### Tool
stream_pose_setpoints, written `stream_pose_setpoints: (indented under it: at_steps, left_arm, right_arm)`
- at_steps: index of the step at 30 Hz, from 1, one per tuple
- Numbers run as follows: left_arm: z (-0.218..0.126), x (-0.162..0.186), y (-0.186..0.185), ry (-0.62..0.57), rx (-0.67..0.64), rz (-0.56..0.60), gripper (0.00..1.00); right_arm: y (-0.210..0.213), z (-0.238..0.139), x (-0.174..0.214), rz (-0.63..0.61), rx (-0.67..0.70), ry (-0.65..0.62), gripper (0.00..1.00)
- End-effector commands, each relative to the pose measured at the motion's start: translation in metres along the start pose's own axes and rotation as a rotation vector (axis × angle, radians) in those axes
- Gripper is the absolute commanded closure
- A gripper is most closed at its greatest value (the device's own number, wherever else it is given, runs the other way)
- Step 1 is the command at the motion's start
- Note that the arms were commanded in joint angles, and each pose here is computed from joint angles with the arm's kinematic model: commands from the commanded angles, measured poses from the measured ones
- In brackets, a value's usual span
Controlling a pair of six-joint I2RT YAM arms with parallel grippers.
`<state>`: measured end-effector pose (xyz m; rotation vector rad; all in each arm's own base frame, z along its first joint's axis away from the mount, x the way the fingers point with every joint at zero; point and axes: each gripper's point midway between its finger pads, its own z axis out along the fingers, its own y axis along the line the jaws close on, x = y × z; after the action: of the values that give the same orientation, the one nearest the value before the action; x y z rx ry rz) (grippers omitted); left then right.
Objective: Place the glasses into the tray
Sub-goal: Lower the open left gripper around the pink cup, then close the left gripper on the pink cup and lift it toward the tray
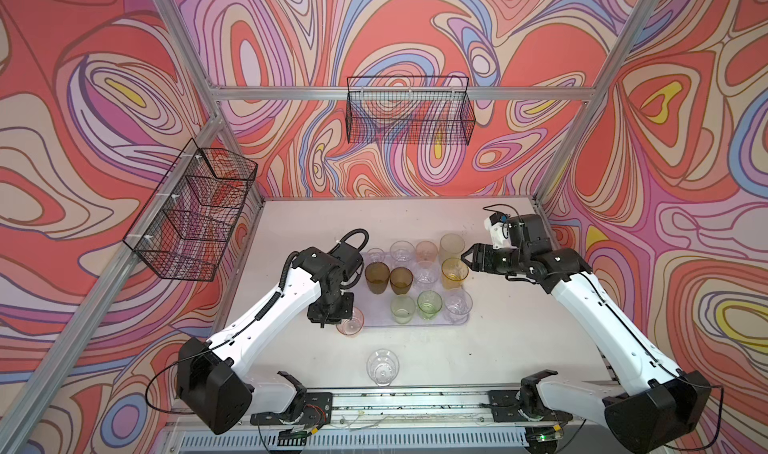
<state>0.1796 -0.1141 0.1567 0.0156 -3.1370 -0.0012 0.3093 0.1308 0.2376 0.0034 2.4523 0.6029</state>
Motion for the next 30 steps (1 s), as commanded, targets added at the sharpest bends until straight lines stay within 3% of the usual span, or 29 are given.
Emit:
stream_pose_setpoints:
  at_steps: [1, 30]
  left_arm:
    - [-0.007, -0.003, 0.004, 0.009, -0.031, 0.026, 1.0]
    - [0.019, -0.066, -0.048, 0.002, 0.05, 0.04, 1.0]
  right_arm:
    - [0.003, -0.007, -0.005, -0.017, -0.009, -0.022, 0.3]
    - [0.002, -0.01, -0.002, -0.024, -0.001, -0.02, 0.3]
